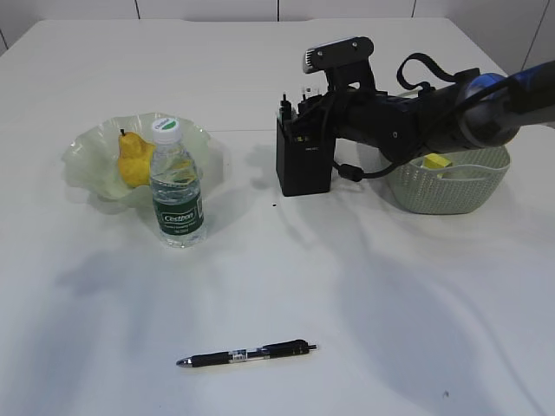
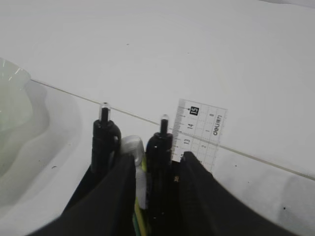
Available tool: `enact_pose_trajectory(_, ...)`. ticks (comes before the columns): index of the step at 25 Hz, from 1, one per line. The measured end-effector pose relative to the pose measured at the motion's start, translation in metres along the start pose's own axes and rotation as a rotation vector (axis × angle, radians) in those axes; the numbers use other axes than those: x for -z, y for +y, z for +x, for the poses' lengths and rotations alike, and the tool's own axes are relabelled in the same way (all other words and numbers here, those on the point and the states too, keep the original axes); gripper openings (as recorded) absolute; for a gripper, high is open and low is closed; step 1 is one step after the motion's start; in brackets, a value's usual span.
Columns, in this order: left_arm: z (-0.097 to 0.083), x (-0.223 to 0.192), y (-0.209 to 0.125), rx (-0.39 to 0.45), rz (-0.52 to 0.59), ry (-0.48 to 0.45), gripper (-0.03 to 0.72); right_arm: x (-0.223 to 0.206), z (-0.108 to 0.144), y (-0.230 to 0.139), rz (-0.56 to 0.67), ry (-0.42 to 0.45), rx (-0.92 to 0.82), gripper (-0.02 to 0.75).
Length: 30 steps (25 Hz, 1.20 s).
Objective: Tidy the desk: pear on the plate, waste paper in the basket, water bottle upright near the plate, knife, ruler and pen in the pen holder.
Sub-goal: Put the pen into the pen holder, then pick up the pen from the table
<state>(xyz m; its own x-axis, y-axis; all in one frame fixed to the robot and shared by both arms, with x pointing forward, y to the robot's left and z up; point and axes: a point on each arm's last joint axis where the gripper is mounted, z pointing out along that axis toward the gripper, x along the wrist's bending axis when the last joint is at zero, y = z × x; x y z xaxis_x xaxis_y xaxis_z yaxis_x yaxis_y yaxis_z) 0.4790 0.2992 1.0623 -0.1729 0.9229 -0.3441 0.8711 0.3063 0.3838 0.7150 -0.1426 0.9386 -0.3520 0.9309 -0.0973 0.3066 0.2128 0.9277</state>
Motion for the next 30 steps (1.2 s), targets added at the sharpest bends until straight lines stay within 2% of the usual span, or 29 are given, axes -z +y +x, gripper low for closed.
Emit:
enact_pose_trajectory(7,0.0,0.0,0.0,0.0,0.0,0.0,0.447,0.002,0.0,0.003,0.006,0.0,-0.037,0.235)
enact_pose_trajectory(13,0.0,0.0,0.0,0.0,0.0,0.0,0.447,0.035,-0.005,0.039,0.099,0.001,-0.053,0.237)
enact_pose_trajectory(21,0.0,0.0,0.0,0.0,0.0,0.0,0.447,0.114,-0.011,0.082,0.4,-0.002,-0.037,0.237)
enact_pose_trajectory(30,0.0,0.0,0.003,0.002,-0.035,-0.003,0.447,0.176,-0.011,0.069,0.915,0.075,0.082,0.237)
